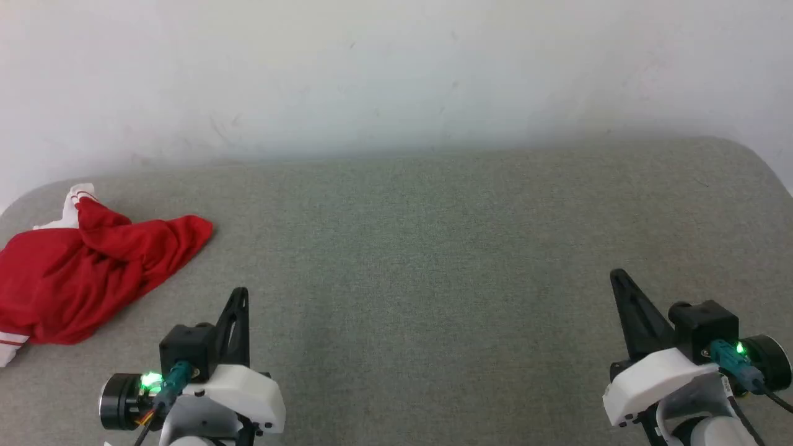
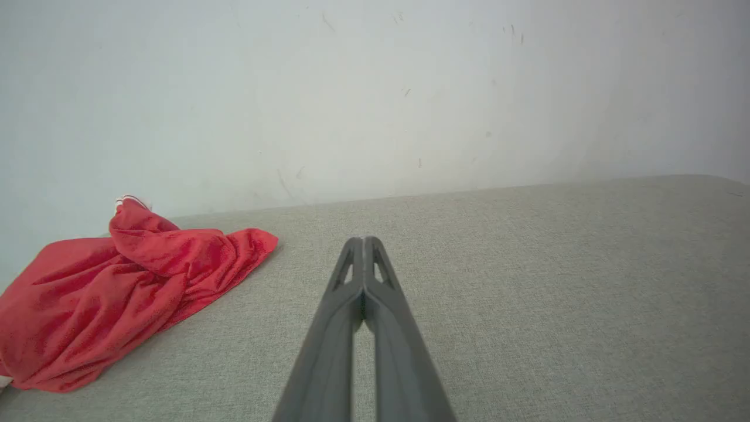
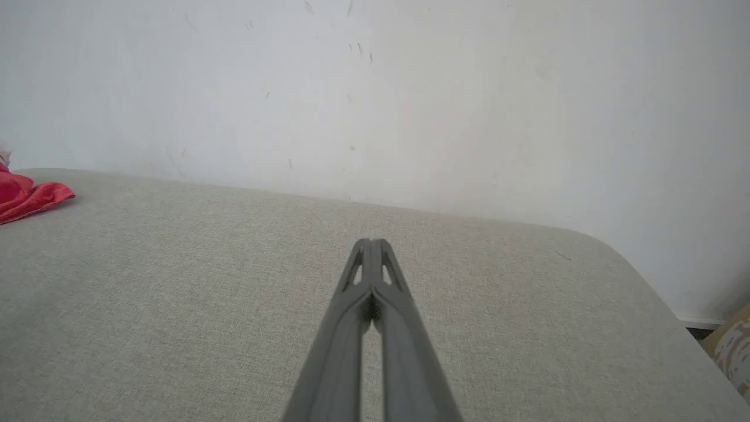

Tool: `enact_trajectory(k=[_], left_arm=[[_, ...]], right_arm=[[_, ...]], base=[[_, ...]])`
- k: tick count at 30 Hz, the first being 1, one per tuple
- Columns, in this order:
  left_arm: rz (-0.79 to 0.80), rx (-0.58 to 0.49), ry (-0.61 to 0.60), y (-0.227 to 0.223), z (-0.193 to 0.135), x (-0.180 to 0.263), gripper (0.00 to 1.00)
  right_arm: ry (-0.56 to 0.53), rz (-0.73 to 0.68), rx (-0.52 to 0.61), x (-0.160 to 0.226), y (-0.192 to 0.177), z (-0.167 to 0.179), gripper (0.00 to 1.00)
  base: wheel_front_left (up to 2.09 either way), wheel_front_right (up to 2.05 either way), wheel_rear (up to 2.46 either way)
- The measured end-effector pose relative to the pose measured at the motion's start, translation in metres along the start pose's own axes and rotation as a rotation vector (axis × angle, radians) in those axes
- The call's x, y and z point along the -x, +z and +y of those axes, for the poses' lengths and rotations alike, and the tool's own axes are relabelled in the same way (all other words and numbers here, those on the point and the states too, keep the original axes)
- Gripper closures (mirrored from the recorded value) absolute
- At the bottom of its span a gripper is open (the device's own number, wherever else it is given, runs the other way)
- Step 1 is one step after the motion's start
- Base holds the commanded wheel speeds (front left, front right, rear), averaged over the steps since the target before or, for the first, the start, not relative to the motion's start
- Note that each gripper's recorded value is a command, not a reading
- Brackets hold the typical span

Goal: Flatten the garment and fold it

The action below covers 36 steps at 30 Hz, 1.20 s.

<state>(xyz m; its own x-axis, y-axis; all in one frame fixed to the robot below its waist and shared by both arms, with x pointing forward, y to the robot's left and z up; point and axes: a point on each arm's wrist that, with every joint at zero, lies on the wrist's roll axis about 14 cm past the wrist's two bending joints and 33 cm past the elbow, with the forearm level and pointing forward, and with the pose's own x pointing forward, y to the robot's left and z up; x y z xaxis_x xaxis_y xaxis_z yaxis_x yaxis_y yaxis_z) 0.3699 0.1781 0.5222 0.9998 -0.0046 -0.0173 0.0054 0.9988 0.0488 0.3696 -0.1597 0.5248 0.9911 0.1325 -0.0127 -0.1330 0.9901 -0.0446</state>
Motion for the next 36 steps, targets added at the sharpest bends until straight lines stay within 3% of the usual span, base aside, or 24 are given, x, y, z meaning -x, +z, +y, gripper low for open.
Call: enact_trajectory(k=[36], left_arm=[[0.000,0.000,0.000,0.0000,0.0000,0.0000,1.00]], right_arm=[[0.000,0.000,0.000,0.0000,0.0000,0.0000,1.00]], base=[[0.00,0.00,0.00]])
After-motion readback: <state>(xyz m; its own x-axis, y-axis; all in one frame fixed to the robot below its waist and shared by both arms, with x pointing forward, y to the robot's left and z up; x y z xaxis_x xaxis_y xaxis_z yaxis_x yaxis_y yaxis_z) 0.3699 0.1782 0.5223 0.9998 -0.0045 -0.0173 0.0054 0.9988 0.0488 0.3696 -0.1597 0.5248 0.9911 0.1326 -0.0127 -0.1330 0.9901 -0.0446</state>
